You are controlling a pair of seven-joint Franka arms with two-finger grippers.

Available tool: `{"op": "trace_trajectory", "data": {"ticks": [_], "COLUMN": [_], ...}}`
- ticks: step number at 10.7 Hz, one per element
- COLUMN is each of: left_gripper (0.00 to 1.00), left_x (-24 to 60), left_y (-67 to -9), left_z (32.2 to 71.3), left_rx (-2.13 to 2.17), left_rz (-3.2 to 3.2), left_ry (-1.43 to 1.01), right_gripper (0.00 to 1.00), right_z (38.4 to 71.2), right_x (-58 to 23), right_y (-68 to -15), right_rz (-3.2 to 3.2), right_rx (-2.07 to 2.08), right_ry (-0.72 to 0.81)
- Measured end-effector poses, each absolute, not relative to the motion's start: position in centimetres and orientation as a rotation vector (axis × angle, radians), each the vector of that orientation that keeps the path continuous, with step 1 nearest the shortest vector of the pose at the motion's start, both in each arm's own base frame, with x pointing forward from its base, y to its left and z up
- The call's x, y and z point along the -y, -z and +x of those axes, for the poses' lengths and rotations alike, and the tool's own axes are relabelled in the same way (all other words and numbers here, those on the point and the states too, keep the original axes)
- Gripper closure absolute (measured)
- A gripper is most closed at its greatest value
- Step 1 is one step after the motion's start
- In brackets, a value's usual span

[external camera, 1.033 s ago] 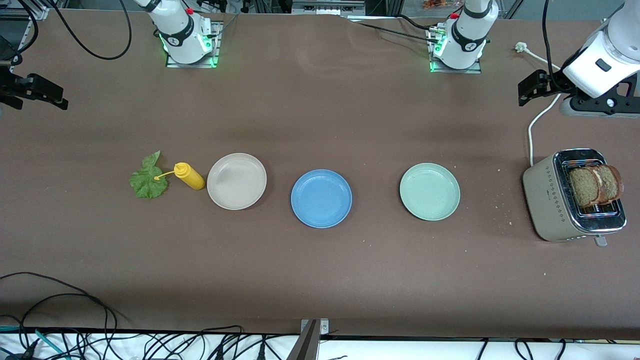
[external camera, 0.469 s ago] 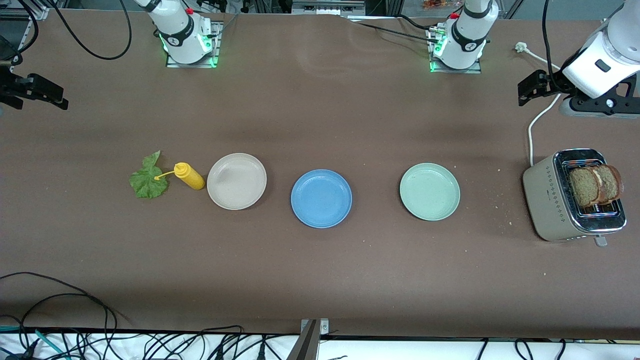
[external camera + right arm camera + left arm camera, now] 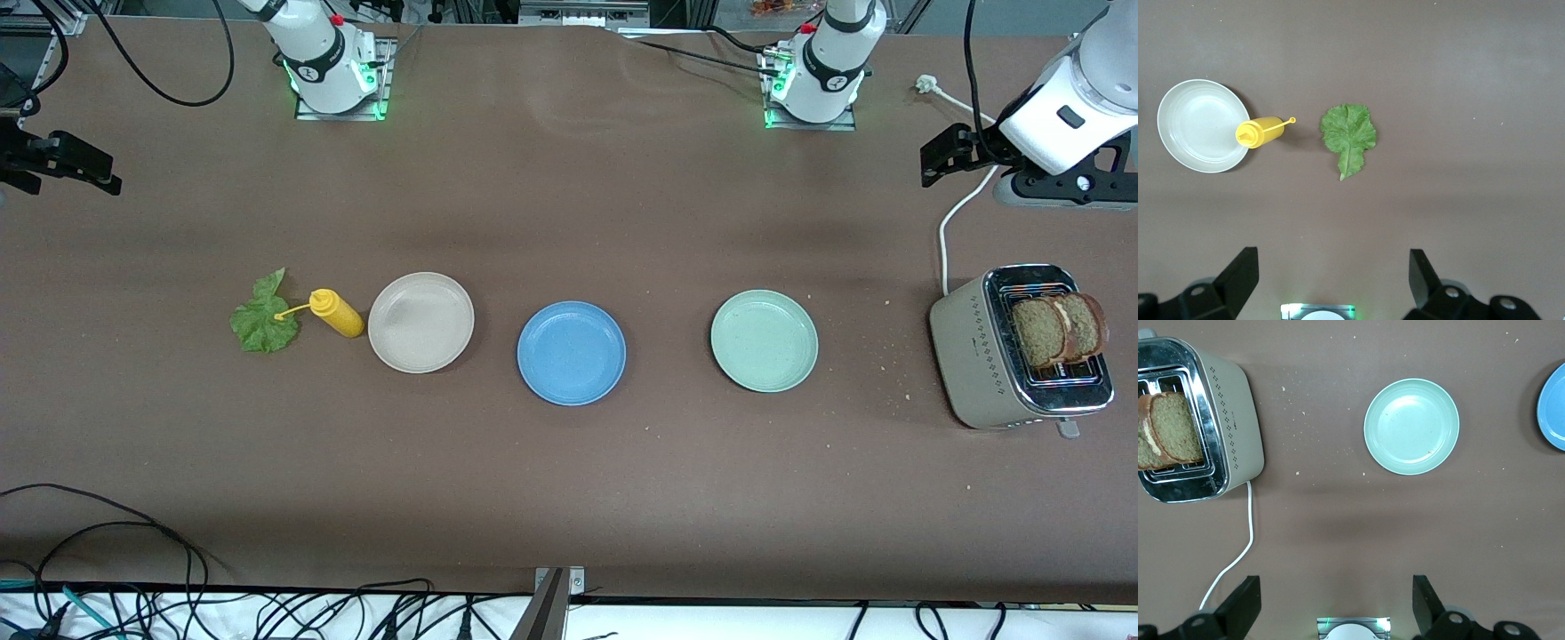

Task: Make sandwich in blue plate with both arms

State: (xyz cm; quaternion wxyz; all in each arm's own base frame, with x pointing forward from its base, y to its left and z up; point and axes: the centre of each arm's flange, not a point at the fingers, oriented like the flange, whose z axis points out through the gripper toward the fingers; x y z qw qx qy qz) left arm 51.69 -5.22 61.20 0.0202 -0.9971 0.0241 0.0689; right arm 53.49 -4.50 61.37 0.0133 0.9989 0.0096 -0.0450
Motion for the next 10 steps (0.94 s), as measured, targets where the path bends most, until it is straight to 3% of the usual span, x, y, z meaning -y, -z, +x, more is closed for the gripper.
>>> {"op": "trace_trajectory", "data": {"ticks": [10], "left_gripper": [0.0], "left_x": [5.31], "left_y": [-61.05], "left_z": [51.69], "left_rx": [-0.078], "left_rz": [-3.091], "left_ry": [-0.225], "right_gripper": [0.0], "right_z": [53.51], "right_x": [4.27], "right_y": [-61.37], "right_rz": [3.111], "right_rx": [-0.035], "right_ry": [0.14]}}
